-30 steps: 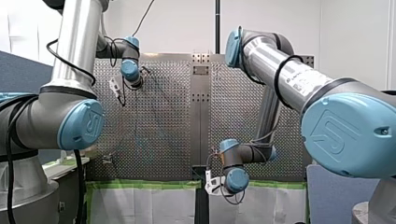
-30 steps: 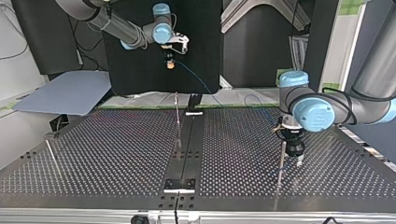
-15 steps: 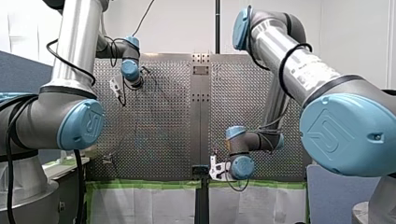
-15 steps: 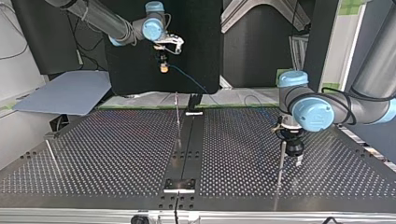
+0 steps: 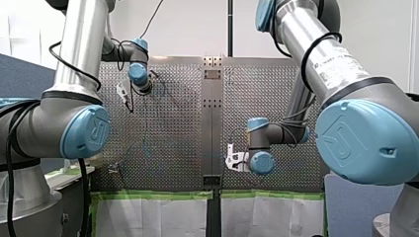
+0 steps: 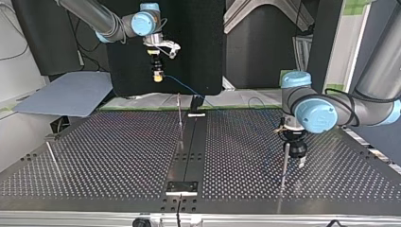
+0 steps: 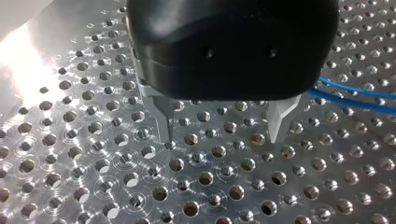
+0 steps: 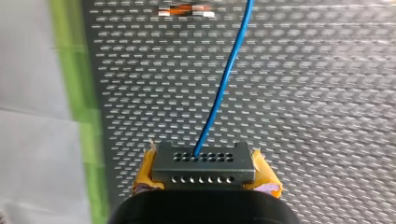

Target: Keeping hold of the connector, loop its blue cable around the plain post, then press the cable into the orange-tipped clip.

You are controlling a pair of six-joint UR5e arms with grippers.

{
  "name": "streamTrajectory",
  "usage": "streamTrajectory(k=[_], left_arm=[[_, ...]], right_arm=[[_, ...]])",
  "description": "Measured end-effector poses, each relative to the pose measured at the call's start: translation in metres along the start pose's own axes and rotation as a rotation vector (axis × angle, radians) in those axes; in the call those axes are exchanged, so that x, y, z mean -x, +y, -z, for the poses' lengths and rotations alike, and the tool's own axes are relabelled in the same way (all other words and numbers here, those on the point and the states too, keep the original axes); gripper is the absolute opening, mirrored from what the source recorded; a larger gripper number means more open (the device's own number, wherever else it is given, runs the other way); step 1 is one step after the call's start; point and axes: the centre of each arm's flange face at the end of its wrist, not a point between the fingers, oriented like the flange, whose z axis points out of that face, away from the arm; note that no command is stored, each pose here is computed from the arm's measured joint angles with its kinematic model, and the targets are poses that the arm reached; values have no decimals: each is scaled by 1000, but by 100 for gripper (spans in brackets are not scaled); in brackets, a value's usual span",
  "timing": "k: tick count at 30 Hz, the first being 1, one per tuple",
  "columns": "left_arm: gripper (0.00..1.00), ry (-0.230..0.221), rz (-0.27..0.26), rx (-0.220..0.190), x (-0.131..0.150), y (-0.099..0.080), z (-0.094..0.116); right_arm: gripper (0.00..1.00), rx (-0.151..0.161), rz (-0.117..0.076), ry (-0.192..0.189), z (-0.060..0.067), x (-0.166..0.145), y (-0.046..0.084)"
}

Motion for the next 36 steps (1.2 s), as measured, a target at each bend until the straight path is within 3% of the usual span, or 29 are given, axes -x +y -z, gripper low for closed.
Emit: streamTrajectory(k=[3, 8, 25, 29, 36], left_arm=[[98, 1, -6, 13, -1, 0, 1], [98, 0, -12, 20, -2, -2, 3], [98, 8, -15, 13, -5, -7, 6], [98, 9, -15, 12, -5, -8, 7], [98, 14, -17, 11, -7, -9, 8]], right_arm=[[0, -1, -9, 36, 1, -10, 0], [0, -5, -14, 62, 0, -6, 1], [0, 4, -33, 201, -17, -19, 10], [0, 6, -21, 205, -15, -16, 11], [0, -8, 25, 180, -9, -2, 5]])
